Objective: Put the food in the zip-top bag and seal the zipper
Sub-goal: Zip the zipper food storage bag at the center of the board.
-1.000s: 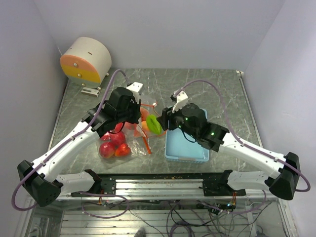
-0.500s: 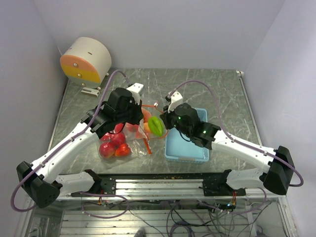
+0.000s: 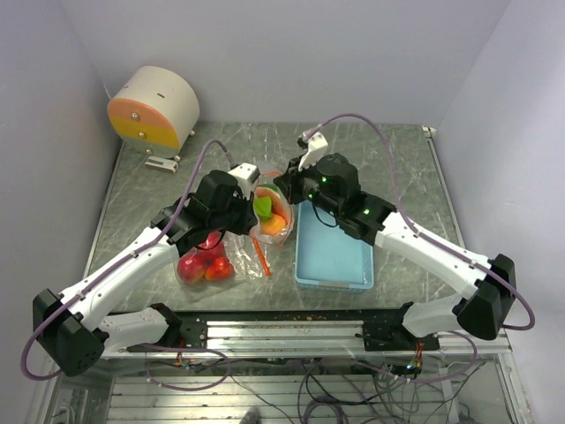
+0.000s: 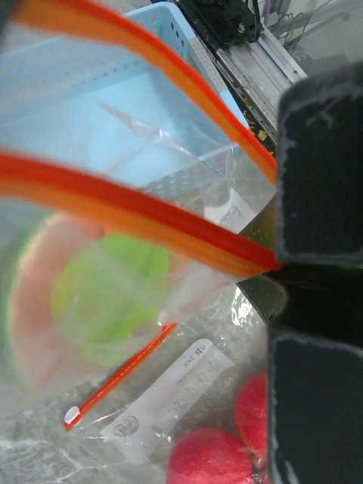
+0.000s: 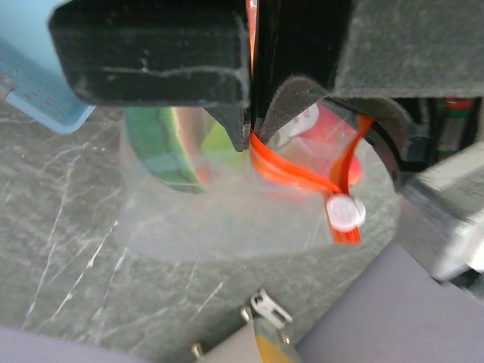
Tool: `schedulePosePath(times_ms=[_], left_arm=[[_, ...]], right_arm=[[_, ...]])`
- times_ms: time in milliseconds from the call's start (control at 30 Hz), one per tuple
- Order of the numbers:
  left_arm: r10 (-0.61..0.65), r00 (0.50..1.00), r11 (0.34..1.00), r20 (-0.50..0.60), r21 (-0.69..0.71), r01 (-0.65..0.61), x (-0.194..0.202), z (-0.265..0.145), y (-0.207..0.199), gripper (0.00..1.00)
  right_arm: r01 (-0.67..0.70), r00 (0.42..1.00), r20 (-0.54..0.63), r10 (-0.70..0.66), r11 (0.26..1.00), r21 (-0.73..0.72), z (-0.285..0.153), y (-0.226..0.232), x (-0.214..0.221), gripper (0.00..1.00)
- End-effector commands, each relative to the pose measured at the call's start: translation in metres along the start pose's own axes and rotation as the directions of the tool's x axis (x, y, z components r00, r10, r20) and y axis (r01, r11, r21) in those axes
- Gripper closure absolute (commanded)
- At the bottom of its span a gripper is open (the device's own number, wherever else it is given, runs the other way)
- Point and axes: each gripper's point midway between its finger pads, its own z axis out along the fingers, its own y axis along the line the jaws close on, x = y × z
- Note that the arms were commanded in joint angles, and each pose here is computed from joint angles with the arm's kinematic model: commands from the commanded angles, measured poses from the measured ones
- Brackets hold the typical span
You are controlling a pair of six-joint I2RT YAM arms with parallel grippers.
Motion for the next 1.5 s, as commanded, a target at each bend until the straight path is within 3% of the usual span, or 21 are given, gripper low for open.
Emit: schedulePosePath(times_ms=[0,133,300,367,500,667,1167,1467], left_arm=[[-0.018,0.999,1.0,0.037,0.021,0.017,-0.007,0.002,-0.004,0.93],[-0.04,0.997,0.999,0.063,0.017,0.039,-0.006,0.007,-0.001,0.93],[-0.069,0.991,0.996,0.111,0.07,0.062,-0.005,0.022,-0.007,0.93],[-0.083,0.989,0.993,0.122,0.091,0.072,-0.003,0.028,-0.009,0.93],[-0.097,0.987,0.99,0.13,0.118,0.082,-0.001,0.033,-0.013,0.93],[-0.104,0.982,0.986,0.156,0.144,0.082,-0.005,0.032,-0.017,0.93],[-0.092,0.986,0.989,0.137,0.129,0.074,-0.001,0.035,-0.014,0.93],[-0.09,0.988,0.989,0.126,0.129,0.074,-0.001,0.036,-0.015,0.93]], right_arm=[[-0.014,0.992,-0.128,0.008,0.999,-0.041,0.005,0.0,0.046,1.0],[-0.016,0.984,-0.179,-0.002,0.995,-0.1,-0.005,0.003,0.076,1.0],[-0.022,0.983,-0.184,-0.007,0.988,-0.152,-0.019,0.008,0.086,0.74],[-0.022,0.985,-0.175,0.002,0.993,-0.113,-0.022,0.0,0.086,0.6],[-0.053,0.994,-0.102,0.049,0.998,-0.03,-0.03,-0.012,0.069,0.42],[-0.112,0.994,-0.016,0.112,0.993,-0.037,-0.031,-0.008,0.047,0.39],[-0.22,0.97,0.08,0.229,0.969,-0.111,-0.022,0.016,0.024,0.39],[-0.263,0.962,0.089,0.258,0.964,0.042,-0.001,0.004,0.036,0.39]])
